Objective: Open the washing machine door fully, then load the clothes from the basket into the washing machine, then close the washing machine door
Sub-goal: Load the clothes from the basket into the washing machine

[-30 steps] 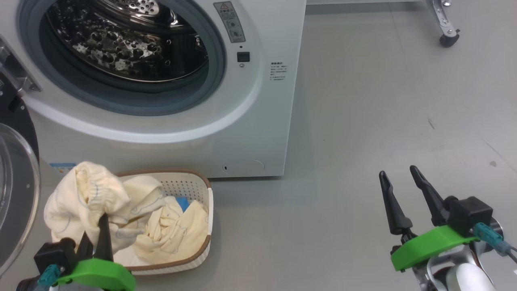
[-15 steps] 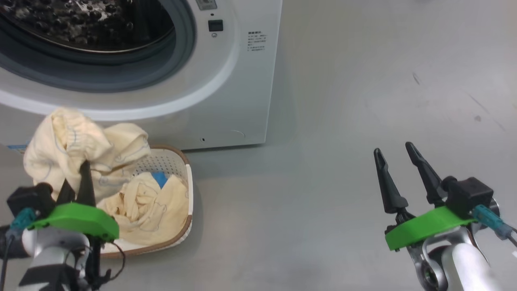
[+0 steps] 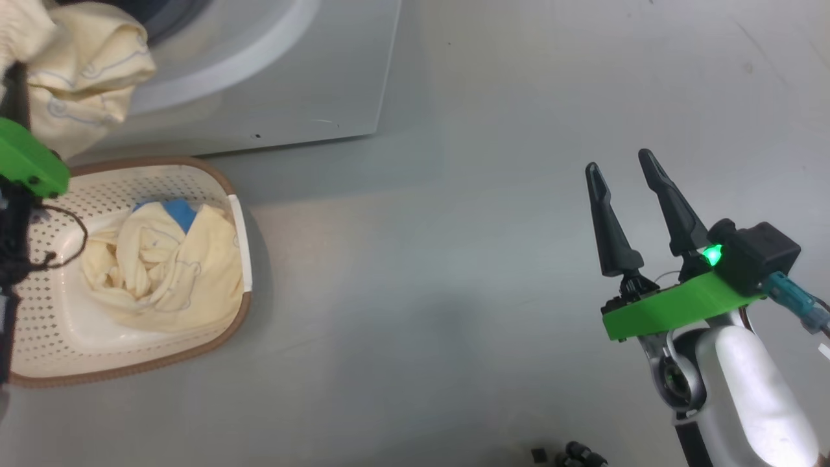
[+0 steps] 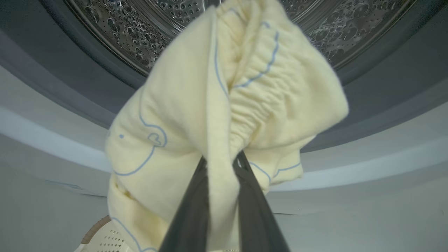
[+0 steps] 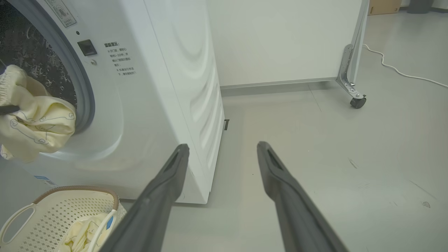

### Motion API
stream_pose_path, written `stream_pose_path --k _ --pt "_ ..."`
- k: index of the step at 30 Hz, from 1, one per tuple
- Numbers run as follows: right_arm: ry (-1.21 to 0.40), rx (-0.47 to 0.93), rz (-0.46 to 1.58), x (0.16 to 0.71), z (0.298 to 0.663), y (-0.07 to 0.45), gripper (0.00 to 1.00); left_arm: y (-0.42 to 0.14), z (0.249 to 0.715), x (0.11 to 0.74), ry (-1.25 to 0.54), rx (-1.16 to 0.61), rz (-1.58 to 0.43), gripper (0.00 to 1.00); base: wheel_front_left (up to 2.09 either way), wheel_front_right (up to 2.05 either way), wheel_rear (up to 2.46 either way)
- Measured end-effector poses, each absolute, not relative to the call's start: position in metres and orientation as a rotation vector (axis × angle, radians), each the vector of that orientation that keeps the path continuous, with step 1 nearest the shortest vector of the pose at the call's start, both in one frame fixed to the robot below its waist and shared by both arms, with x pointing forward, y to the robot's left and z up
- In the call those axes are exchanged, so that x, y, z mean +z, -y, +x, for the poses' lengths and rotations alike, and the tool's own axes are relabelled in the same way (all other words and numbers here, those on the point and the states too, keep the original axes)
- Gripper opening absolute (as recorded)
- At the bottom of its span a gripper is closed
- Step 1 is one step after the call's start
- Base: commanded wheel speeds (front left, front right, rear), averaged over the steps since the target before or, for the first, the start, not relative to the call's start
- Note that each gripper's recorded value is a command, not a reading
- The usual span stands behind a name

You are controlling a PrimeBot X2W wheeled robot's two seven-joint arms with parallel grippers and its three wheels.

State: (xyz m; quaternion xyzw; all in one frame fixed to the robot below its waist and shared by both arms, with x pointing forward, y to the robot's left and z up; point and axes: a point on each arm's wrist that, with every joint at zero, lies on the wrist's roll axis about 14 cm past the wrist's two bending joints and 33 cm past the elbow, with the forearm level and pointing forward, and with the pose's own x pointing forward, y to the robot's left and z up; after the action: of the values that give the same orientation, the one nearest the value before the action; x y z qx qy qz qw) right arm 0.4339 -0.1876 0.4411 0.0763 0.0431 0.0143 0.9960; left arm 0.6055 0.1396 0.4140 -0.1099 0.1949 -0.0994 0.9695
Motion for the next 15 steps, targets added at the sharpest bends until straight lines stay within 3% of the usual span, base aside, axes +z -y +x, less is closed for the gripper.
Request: stream_pose_path --k 7,15 --pt "-0.129 -0.005 0.147 0.419 0.439 0.2 1.0 -0.135 0.646 0.389 -0.507 -0.229 -0.193 0.0 0.0 0.0 0.0" --pt "-0.164 -0.033 0.139 0.401 0.447 0.211 1.0 -0.131 0.702 0.391 -0.484 -0.223 -0.184 0.0 0.0 0.0 0.0"
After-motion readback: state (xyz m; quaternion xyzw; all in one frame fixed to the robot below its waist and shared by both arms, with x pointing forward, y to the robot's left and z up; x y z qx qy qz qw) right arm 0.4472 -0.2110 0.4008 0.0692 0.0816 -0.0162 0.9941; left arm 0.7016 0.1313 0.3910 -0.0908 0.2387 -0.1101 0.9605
